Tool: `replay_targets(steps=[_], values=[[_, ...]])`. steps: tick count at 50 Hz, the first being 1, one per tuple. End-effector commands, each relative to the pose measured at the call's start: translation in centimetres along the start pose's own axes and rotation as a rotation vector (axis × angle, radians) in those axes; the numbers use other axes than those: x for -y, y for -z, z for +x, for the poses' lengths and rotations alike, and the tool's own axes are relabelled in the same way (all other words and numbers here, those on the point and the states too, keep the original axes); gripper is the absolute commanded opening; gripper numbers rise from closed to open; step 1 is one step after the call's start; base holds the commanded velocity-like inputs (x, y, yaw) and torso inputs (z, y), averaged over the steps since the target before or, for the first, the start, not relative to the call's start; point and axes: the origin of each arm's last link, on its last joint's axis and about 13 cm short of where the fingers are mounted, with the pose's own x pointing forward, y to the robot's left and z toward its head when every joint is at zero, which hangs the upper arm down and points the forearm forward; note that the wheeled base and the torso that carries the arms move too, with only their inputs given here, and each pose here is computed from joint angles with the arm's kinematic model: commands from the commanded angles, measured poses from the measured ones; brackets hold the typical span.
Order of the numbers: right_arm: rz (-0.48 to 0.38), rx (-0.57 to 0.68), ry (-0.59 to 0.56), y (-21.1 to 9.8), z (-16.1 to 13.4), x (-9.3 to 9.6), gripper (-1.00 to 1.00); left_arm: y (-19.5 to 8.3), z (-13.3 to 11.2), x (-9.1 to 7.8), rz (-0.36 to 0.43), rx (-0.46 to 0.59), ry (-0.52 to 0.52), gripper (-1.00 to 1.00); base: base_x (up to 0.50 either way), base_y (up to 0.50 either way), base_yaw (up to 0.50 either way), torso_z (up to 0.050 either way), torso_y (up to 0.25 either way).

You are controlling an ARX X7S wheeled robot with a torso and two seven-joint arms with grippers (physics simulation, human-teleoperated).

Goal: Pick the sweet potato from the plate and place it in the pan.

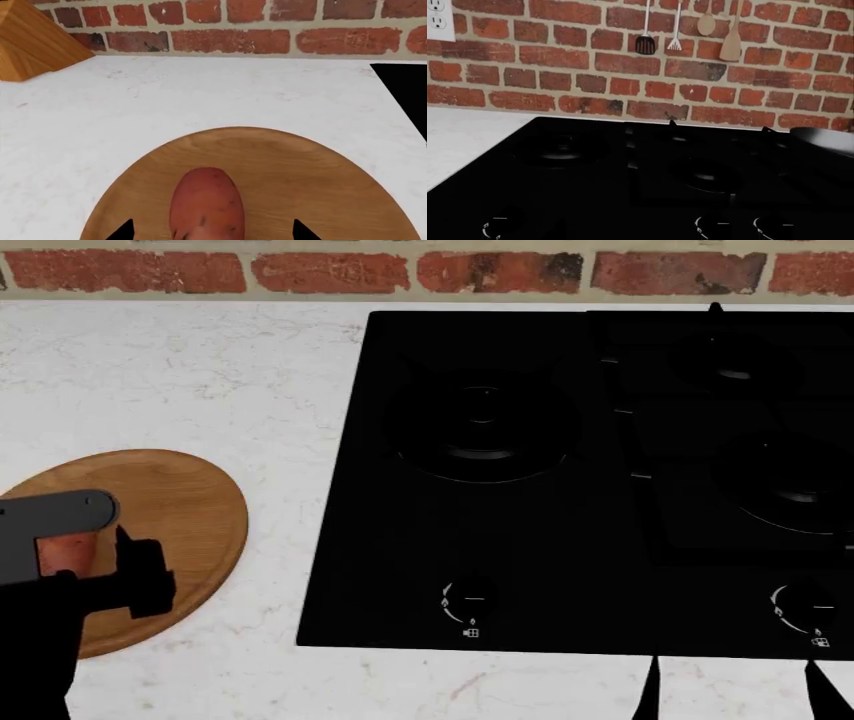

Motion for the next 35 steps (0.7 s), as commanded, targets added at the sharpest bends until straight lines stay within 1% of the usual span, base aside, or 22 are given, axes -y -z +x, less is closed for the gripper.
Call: replay_targets(steps=[1,7,11,22,31,32,35], values=[[0.002,-0.004,0.002,0.1,-0.2,0.0,1.00,0.1,0.9,0.3,0.015,0.002,-0.008,1.00,0.00,0.00,0.00,0.000,0.000],[0.003,-0.004,0.002,0.1,-0.2,0.0,1.00,0.5,1.7,0.6,0.036,-0.003,-0.008,1.00,0.00,0.00,0.00,0.000,0.000],[0.003,-0.006,0.002,0.1,-0.3,0.0,1.00,1.4,2.1,0.7,0.049,-0.027,-0.008,1.00,0.00,0.00,0.00,0.000,0.000],[0.002,-0.009,0.001,0.1,-0.5,0.0,1.00,1.1,2.1,0.5,0.044,-0.021,-0.040,1.00,0.00,0.00,0.00,0.000,0.000],[0.005,-0.011,0.000,0.2,-0.5,0.0,1.00,1.0,2.1,0.6,0.044,-0.014,-0.039,1.00,0.00,0.00,0.00,0.000,0.000],[0.005,-0.011,0.000,0.2,-0.5,0.0,1.00,1.0,2.1,0.6,0.044,-0.013,-0.036,-1.00,0.00,0.00,0.00,0.000,0.000],[0.005,-0.012,0.001,0.3,-0.4,0.0,1.00,1.0,2.1,0.6,0.046,-0.007,-0.029,-1.00,0.00,0.00,0.00,0.000,0.000]])
